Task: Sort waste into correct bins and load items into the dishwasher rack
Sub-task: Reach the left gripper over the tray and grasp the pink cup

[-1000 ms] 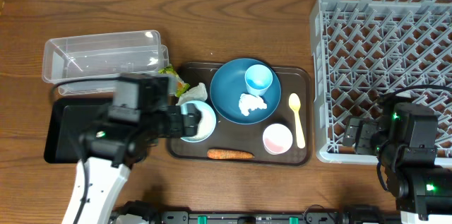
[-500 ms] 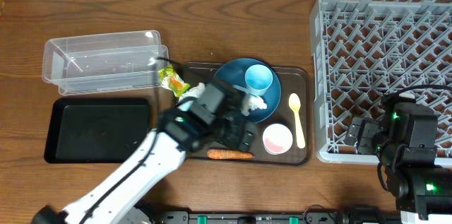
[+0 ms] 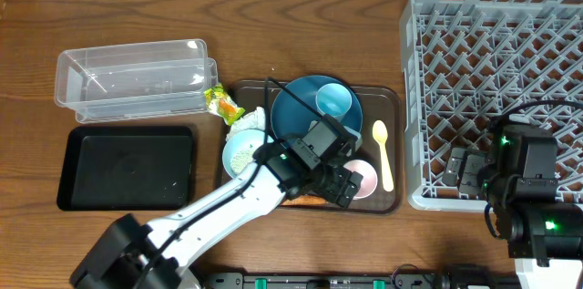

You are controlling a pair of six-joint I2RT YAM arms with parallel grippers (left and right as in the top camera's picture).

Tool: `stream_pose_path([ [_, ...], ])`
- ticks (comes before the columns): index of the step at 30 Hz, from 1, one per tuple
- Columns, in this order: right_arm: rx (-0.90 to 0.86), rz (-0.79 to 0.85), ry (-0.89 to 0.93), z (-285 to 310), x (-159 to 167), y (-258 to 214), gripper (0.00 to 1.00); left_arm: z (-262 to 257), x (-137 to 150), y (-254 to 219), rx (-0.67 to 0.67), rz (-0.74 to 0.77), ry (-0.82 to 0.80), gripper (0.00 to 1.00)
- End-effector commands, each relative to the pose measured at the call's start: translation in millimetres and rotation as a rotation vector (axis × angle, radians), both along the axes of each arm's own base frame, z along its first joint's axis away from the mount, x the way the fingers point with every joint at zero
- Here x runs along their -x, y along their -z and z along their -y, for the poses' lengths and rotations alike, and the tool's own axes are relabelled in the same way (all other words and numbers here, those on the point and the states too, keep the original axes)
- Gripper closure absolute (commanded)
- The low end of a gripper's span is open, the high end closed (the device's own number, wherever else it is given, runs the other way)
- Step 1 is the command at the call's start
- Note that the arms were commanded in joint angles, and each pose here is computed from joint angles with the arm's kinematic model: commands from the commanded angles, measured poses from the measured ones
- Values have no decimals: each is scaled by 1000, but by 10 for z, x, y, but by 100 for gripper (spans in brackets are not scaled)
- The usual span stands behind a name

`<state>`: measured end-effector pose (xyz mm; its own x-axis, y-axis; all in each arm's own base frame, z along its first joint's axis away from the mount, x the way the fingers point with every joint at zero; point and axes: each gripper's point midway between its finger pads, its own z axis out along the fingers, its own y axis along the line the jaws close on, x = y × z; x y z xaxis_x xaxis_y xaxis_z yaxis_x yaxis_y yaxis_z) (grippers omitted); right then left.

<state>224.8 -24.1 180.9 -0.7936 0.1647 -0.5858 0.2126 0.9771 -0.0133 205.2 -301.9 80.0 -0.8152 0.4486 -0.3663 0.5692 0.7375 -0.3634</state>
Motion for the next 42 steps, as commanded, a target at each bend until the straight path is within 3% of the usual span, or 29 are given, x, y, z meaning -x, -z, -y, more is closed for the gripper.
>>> stream_pose_path([
  [1,-1,20,7,-13,-26,-74,1,69,-32,40,-6,-3,-14,14],
  [11,-1,21,7,-13,-27,-74,1,43,-39,135,-35,-9,-20,51],
  [18,-1,21,7,-13,-27,-74,1,24,-33,157,-41,-11,-22,67],
  [31,-2,21,7,-13,-28,-75,1,7,-14,263,-62,-49,-52,75],
  [38,-2,21,7,-14,-27,-74,1,-5,-7,318,-75,-64,-61,93],
  [42,-1,21,7,-13,-27,-74,1,-11,-3,297,-74,-63,-61,94],
])
